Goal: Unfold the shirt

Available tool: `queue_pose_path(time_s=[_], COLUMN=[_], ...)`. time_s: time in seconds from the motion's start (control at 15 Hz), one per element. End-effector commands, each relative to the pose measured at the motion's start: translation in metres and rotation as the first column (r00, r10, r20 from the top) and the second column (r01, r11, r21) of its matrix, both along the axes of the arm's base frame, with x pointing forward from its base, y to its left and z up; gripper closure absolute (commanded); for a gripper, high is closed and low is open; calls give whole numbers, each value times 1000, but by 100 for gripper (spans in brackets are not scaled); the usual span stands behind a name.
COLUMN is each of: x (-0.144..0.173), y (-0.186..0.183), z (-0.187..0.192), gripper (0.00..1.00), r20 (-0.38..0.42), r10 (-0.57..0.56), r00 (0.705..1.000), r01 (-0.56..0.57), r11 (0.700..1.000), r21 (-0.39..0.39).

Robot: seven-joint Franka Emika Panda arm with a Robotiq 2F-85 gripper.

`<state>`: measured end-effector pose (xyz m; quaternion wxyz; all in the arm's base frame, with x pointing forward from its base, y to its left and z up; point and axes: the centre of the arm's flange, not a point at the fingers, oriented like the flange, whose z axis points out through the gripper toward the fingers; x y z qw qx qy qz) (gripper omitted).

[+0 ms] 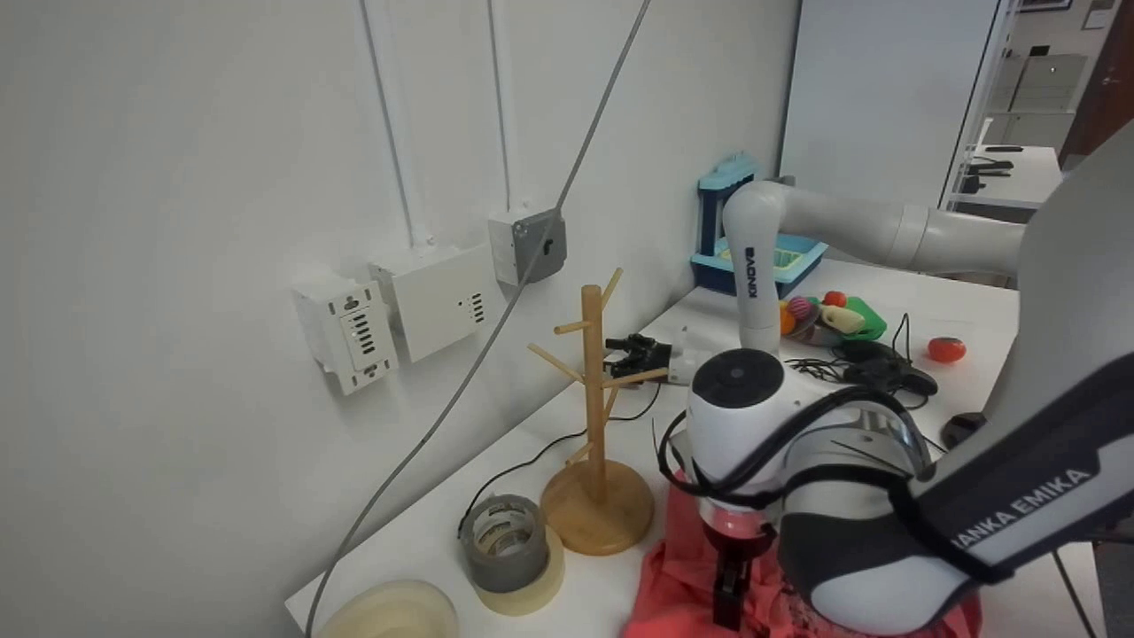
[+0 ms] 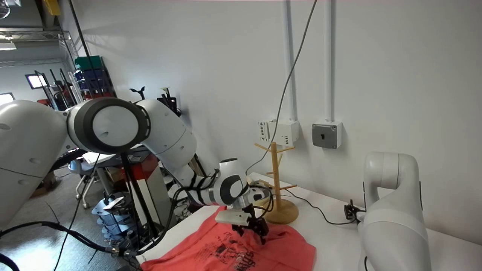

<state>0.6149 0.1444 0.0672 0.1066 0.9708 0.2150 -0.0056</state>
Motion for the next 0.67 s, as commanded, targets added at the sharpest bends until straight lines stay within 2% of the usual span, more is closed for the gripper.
queue_pose_path(time_s=[0.0, 0.27, 0.6], x=[29, 36, 21], y=[-22, -30, -18], z=[-9, -3, 9], gripper=[0, 0, 0], r20=[43, 63, 41], r10=[-65, -97, -101], r00=[997, 993, 994], r01=[65, 98, 100], r11=[998, 995, 995], r21=[-12, -11, 24])
